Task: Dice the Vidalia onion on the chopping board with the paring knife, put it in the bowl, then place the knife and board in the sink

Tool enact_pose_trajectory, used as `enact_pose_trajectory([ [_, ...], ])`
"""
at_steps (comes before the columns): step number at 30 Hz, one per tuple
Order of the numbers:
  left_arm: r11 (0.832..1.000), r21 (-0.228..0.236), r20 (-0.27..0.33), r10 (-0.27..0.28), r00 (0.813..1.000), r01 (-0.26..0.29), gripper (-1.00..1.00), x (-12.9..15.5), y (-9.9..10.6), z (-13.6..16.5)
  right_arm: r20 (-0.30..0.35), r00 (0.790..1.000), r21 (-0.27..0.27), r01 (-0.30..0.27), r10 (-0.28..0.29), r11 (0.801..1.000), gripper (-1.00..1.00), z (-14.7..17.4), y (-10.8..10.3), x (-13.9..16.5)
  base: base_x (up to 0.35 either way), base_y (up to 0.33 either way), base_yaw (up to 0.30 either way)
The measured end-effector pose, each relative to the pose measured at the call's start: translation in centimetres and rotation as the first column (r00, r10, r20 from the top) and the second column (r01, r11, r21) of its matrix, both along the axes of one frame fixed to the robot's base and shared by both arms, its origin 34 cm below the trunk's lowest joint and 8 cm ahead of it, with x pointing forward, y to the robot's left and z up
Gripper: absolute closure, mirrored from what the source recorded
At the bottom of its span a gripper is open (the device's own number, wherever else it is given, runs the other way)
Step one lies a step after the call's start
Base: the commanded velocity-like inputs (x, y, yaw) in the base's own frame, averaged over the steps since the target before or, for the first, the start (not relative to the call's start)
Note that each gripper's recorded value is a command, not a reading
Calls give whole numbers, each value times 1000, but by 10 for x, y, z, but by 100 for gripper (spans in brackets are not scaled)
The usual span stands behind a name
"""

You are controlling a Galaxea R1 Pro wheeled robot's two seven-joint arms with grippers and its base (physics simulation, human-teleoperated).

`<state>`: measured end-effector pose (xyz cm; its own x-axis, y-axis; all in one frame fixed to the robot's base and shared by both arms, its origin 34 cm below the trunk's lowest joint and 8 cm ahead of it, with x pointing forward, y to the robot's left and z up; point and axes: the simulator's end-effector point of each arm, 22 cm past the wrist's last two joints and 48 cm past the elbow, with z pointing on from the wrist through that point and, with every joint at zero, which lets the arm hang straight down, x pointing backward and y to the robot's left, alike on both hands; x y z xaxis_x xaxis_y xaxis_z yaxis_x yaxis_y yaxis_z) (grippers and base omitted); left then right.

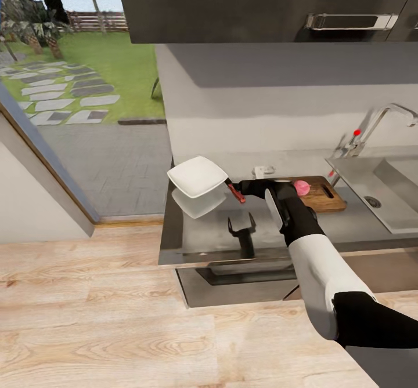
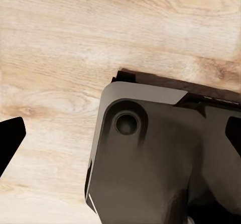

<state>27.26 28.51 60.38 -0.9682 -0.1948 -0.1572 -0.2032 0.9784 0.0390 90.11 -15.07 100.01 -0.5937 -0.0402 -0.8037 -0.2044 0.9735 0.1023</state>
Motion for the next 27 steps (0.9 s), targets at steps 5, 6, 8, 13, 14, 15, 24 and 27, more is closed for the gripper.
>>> enact_pose_trajectory([
  [5, 1000, 0, -2, 0, 1000, 0, -100, -1, 0, 0, -10, 1000, -5, 3, -3, 1000, -100, -6, -2, -1, 0, 0, 0],
  [6, 1000, 0, -3, 0, 1000, 0, -100, -1, 0, 0, -14, 1000, -7, 4, -4, 1000, -100, -8, -3, -1, 0, 0, 0],
  [8, 1000, -3, -4, -9, 1000, 9, -100, -1, -2, -1, -24, 1000, -20, 12, -13, 1000, -100, -14, -12, -2, 0, 0, 0],
  [13, 998, -17, -11, -55, 998, 55, -100, -4, -12, -2, -30, 999, -30, 19, -19, 999, -100, -19, -19, -2, 0, 0, 0],
  [14, 998, -18, -12, -59, 998, 59, -100, -4, -13, -2, -32, 999, -31, 19, -20, 999, -100, -20, -20, -2, 0, 0, 0],
  [15, 998, -20, -13, -66, 998, 65, -100, -5, -15, -2, -33, 999, -31, 19, -20, 999, -100, -21, -20, -2, 0, 0, 0],
  [24, 997, -24, -24, -77, 997, 76, -100, -9, -17, -4, -45, 999, -32, 19, -21, 999, -100, -30, -21, -2, 0, 0, 0],
  [27, 997, -24, -27, -77, 997, 76, -100, -11, -17, -4, -48, 999, -32, 18, -20, 999, -100, -32, -20, -2, 0, 0, 0],
])
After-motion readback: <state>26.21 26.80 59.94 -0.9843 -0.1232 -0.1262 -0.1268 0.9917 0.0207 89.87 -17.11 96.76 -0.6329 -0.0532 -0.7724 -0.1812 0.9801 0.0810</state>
